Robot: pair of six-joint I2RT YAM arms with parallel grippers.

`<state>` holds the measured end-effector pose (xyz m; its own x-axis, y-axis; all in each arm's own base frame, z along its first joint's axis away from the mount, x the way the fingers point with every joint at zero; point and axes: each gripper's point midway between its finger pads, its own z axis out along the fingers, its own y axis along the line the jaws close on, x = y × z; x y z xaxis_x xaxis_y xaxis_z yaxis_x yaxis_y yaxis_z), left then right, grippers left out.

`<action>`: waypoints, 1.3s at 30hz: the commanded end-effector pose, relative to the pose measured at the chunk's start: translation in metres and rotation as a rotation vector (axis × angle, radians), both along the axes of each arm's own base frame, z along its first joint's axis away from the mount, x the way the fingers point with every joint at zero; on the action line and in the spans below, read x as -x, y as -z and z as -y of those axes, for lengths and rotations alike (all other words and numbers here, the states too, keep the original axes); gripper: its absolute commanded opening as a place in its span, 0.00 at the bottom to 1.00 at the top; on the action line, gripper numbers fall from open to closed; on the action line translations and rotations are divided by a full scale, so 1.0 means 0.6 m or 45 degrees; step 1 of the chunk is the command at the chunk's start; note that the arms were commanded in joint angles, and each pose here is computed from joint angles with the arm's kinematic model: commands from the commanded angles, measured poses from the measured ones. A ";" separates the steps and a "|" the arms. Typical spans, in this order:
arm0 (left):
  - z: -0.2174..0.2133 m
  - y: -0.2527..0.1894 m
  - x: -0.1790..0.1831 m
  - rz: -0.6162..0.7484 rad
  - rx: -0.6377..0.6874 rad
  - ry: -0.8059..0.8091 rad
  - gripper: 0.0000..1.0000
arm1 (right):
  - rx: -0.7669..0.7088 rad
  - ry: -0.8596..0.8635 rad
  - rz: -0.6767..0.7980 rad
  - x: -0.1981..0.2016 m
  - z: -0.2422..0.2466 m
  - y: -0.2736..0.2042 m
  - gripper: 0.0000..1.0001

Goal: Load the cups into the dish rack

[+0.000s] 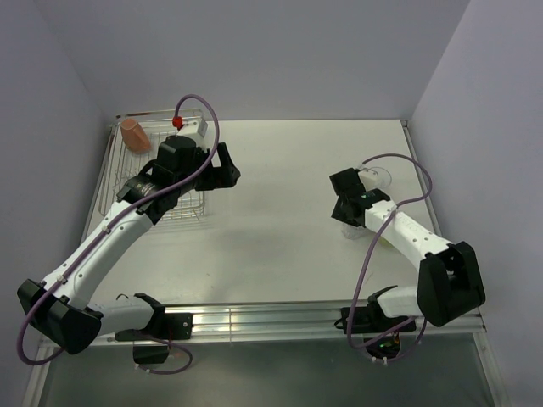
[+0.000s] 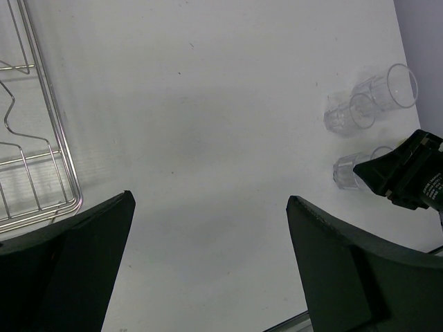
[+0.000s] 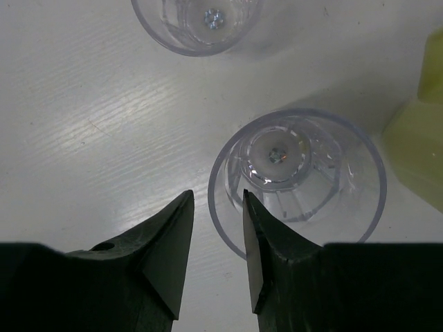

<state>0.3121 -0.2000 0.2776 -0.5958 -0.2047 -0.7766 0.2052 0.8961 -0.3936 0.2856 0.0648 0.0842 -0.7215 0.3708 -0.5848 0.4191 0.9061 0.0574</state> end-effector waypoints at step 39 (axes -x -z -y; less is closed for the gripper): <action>0.025 -0.138 -0.071 0.140 0.592 0.428 0.99 | -1.427 -0.994 0.708 -0.075 -0.366 -0.467 0.00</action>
<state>0.3674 -0.1900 0.3304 -0.5850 -0.3878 -0.7123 0.3165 0.6995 -0.6407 0.3330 0.2589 0.2798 -0.7621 0.4236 -0.4896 -0.2516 0.5030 0.8268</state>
